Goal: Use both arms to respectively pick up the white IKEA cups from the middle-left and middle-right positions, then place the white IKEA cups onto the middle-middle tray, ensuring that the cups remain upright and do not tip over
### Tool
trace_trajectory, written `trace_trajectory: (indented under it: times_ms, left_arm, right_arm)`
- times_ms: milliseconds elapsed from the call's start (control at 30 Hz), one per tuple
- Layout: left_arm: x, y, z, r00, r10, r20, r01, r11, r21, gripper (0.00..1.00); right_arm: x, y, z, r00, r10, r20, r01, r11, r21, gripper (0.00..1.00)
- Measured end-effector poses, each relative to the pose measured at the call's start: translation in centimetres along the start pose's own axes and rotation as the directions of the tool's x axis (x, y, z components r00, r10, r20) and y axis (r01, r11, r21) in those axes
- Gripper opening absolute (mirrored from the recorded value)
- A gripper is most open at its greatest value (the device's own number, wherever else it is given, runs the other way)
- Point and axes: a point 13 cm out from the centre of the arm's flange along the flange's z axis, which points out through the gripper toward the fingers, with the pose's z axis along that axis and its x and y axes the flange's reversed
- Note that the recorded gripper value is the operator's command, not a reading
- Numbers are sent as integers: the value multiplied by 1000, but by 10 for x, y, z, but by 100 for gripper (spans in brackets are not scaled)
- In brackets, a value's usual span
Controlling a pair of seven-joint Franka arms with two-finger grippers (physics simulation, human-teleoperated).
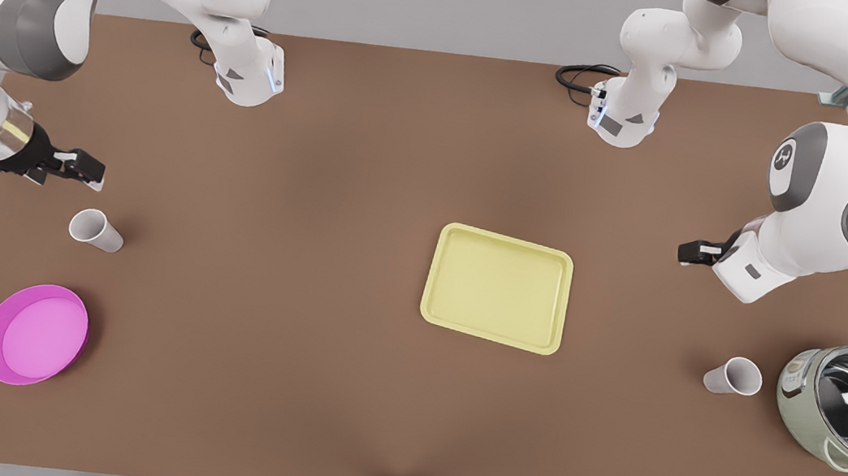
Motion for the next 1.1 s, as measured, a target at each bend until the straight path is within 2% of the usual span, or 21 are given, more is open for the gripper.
trace_trajectory:
  times_ms: [133,233,333,433,567,700,1100]
  left_arm:
    - [-7,0,10,1000,-2,-11,2,1000,-3,100]
    - [-49,19,62,999,-39,-34,39,999,-1,100]
    - [-100,51,130,996,-86,-32,86,996,5,100]
    - [-133,98,174,991,-133,7,133,991,22,100]
    - [-163,120,194,987,-131,90,129,991,25,100]
    - [-181,146,213,980,-141,141,138,990,29,100]
    - [-196,173,277,981,-133,141,129,991,35,100]
  right_arm:
    - [0,-1,8,1000,4,-12,-4,1000,0,100]
    - [-1,-3,22,999,5,-33,-5,1000,0,100]
    - [-1,-10,66,995,8,-100,-8,1000,0,100]
    - [-11,-38,105,990,41,-136,-42,999,-6,100]
    - [-16,-120,159,977,132,-169,-141,989,-42,100]
    - [-8,-185,185,973,167,-161,-179,982,-64,100]
    - [18,-207,256,993,15,-121,-19,999,-27,100]
